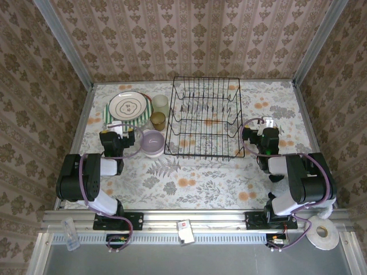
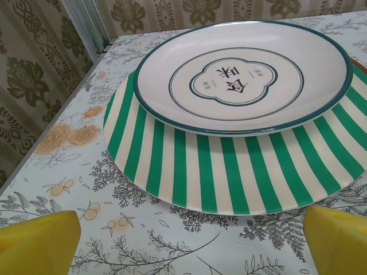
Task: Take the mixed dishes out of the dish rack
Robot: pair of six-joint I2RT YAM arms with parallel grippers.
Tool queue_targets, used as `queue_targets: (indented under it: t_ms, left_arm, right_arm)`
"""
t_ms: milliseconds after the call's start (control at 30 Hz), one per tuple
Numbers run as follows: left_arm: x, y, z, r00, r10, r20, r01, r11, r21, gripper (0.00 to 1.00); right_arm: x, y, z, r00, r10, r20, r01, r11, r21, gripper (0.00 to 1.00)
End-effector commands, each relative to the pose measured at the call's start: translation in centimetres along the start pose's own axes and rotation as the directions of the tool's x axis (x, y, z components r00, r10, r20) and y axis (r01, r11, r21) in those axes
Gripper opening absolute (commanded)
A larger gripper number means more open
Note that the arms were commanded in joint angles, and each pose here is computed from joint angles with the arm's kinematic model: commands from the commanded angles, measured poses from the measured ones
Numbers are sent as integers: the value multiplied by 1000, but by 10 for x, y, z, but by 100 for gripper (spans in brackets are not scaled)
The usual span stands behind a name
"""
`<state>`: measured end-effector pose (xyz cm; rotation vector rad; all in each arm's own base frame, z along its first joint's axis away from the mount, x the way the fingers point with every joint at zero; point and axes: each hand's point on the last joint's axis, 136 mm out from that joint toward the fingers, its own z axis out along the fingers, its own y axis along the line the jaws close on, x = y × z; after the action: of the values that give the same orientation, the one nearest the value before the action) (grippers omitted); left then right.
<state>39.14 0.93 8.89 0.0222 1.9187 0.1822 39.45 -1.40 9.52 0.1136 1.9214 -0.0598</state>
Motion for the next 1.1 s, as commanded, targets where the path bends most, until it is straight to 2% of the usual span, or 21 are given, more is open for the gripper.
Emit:
queue_targets:
  t_ms: [0, 1067]
  left_arm:
    - [-12, -6, 2, 999, 17, 34, -17, 1000, 19, 100]
    - [-13, -11, 2, 999, 29, 40, -31, 998, 47, 100]
  right_arm:
    - [-4, 5, 3, 1000, -14, 4, 14, 1000, -9, 100]
    - [-4, 5, 3, 1000, -18, 5, 18, 1000, -9, 100]
